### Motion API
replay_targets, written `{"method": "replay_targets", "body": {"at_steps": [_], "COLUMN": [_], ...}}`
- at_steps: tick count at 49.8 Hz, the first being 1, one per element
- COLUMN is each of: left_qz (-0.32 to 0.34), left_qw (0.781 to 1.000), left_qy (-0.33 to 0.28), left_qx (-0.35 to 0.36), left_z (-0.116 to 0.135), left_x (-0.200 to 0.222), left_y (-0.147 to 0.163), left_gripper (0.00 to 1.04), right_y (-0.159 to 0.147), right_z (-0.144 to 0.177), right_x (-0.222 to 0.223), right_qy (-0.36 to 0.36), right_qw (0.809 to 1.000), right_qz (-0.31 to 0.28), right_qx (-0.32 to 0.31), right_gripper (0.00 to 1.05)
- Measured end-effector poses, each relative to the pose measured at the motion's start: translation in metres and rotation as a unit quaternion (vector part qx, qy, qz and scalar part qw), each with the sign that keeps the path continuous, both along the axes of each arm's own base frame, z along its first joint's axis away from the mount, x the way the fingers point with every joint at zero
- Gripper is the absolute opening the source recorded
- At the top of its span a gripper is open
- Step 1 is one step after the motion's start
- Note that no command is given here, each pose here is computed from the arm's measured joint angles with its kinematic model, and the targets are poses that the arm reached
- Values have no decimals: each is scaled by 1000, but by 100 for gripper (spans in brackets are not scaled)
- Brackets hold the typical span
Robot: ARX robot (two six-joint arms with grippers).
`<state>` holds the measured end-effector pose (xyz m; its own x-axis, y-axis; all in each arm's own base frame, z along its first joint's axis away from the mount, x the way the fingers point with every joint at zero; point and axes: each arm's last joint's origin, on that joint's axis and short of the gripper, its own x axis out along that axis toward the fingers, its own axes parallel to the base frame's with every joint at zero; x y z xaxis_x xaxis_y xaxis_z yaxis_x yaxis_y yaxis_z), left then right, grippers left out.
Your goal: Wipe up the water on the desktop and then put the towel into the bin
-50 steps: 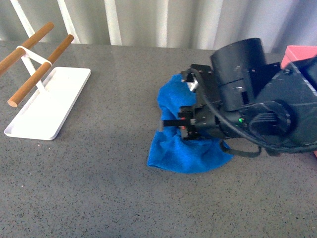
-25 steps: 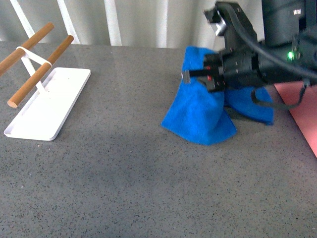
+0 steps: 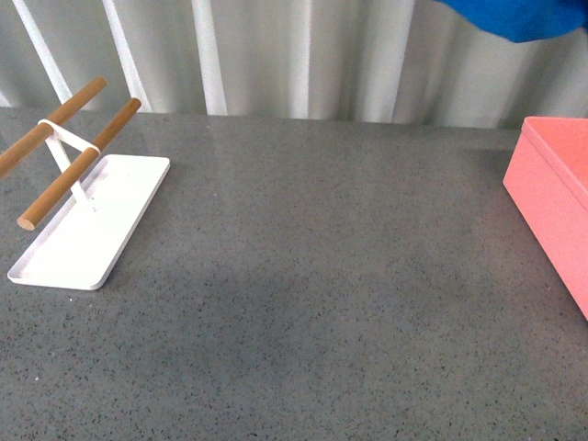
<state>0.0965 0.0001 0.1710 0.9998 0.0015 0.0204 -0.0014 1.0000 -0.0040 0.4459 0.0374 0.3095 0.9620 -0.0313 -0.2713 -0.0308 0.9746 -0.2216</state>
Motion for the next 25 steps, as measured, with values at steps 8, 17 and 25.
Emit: {"method": "replay_targets", "body": {"at_steps": [8, 17, 25], "left_qz": [0, 0, 0], "left_qw": [1000, 1000, 1000], "left_qy": [0, 0, 0], "left_qx": [0, 0, 0], "left_z": [0, 0, 0], "left_x": [0, 0, 0], "left_y": [0, 0, 0], "left_gripper": [98, 98, 98], "right_y": [-49, -98, -141], "right_z": [15, 10, -30], "right_x": [-2, -9, -16], "right_qy": [40, 153, 292], "right_qw": [995, 972, 925], "right_qz": [-96, -172, -222], "right_qx": [6, 40, 98], "right_gripper": [4, 4, 4]}}
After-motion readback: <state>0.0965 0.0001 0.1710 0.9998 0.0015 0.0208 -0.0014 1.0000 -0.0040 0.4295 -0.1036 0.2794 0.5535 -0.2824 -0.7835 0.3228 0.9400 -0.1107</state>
